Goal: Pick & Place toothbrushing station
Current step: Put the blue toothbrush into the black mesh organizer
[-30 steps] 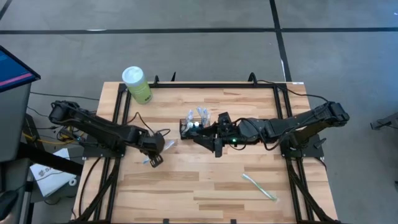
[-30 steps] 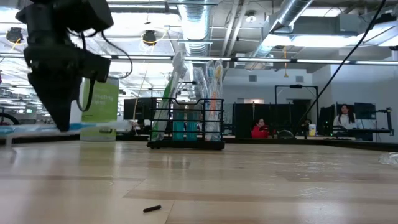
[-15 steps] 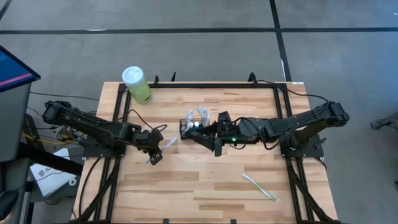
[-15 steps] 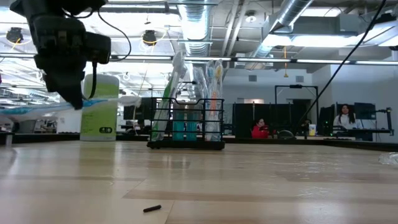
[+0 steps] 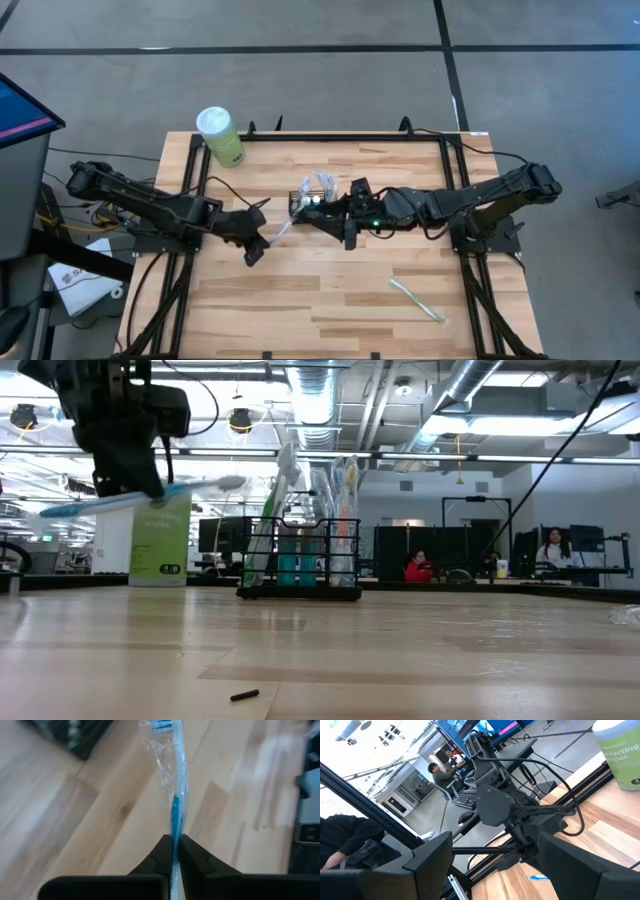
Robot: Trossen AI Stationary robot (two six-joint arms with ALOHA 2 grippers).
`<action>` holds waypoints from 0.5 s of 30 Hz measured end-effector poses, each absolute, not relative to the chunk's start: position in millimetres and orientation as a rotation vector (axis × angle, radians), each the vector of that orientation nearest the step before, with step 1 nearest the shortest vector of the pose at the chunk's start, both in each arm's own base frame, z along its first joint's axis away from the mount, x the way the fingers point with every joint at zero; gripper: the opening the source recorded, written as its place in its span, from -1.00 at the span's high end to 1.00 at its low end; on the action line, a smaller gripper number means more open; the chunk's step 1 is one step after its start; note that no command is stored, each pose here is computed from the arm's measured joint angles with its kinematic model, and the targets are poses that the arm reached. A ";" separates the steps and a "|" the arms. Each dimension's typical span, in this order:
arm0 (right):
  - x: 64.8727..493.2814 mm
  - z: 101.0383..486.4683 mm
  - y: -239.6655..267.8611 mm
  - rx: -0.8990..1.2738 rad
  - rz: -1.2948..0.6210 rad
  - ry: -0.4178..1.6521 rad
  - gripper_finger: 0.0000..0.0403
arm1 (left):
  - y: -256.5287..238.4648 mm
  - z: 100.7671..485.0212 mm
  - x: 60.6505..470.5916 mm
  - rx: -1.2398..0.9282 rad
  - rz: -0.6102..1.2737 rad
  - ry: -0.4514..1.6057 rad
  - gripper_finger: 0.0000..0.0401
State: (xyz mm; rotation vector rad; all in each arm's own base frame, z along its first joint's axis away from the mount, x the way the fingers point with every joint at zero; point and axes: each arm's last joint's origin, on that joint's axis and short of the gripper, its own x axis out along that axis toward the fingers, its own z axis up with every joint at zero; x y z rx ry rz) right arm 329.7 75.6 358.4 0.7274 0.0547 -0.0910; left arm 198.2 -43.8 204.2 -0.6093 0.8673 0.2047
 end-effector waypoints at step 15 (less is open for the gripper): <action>330.1 359.1 74.1 0.730 -0.093 0.046 -0.42 | -51.8 227.0 216.8 -0.685 0.063 0.585 0.97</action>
